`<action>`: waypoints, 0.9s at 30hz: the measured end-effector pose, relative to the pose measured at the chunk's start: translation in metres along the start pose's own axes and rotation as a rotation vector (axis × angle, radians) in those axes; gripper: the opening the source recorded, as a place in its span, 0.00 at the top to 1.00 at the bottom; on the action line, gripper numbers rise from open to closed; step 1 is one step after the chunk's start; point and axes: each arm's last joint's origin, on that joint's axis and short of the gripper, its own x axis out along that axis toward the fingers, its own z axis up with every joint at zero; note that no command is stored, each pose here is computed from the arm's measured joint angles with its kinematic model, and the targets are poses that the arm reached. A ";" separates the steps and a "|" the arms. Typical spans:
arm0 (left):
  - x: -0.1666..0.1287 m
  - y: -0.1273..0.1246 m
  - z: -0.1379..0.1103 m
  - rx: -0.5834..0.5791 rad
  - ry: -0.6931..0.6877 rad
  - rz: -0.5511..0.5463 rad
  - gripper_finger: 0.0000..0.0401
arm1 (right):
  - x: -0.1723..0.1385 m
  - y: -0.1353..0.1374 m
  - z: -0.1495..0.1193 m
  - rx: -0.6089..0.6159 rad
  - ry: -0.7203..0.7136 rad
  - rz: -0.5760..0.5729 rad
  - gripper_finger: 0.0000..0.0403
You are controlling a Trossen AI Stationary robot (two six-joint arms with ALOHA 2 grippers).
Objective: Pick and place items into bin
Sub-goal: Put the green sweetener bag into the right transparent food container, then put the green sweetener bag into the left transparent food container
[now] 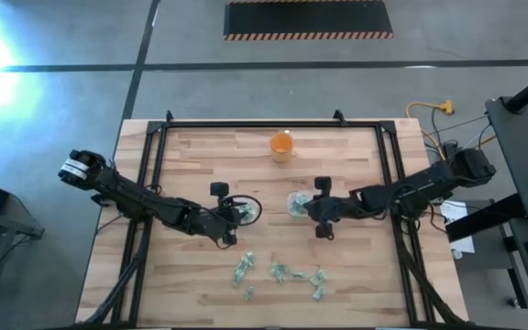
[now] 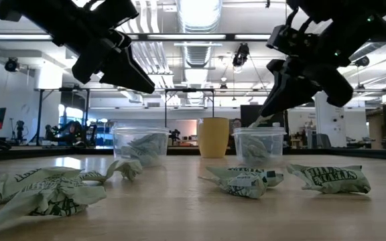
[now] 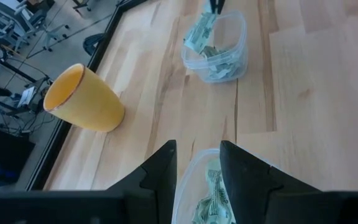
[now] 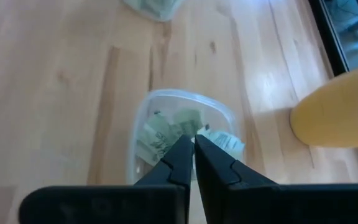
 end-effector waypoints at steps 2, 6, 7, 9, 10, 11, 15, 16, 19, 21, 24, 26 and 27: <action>0.000 0.000 0.000 0.000 0.000 0.000 0.73 | 0.002 -0.002 -0.001 0.015 0.009 -0.008 0.95; 0.000 0.000 0.000 0.000 0.000 0.000 0.73 | 0.006 -0.004 -0.003 0.038 0.024 -0.005 0.88; 0.000 0.000 0.000 0.000 0.000 0.000 0.73 | 0.007 -0.004 -0.003 0.039 0.029 -0.006 0.85; 0.000 0.000 0.000 0.000 0.000 0.000 0.73 | 0.007 -0.004 -0.004 0.038 0.032 -0.007 0.80; 0.000 0.000 0.000 0.000 0.000 0.000 0.73 | 0.007 -0.004 -0.003 0.039 0.028 -0.007 0.77; 0.000 0.000 0.000 0.000 0.000 0.000 0.73 | 0.007 -0.005 -0.003 0.036 0.027 -0.007 0.75; 0.000 0.000 0.000 0.000 0.000 -0.002 0.73 | 0.001 -0.007 0.000 0.029 0.000 -0.010 0.67; 0.000 0.000 0.000 -0.002 -0.002 -0.012 0.73 | -0.001 -0.007 0.002 0.030 -0.018 -0.011 0.66; 0.000 -0.003 0.001 -0.003 -0.005 -0.089 0.73 | -0.011 -0.006 0.006 0.016 -0.060 0.003 0.64; -0.001 -0.006 0.001 -0.009 -0.007 -0.187 0.73 | -0.018 -0.004 0.010 0.001 -0.098 0.046 0.64; -0.002 -0.010 0.001 -0.064 -0.002 -0.344 0.73 | -0.027 0.000 0.013 -0.012 -0.144 0.114 0.64; -0.004 -0.014 0.000 -0.092 0.006 -0.440 0.73 | -0.031 0.002 0.015 -0.021 -0.165 0.151 0.64; -0.005 -0.016 0.000 -0.095 0.008 -0.484 0.73 | -0.033 0.003 0.015 -0.029 -0.173 0.168 0.64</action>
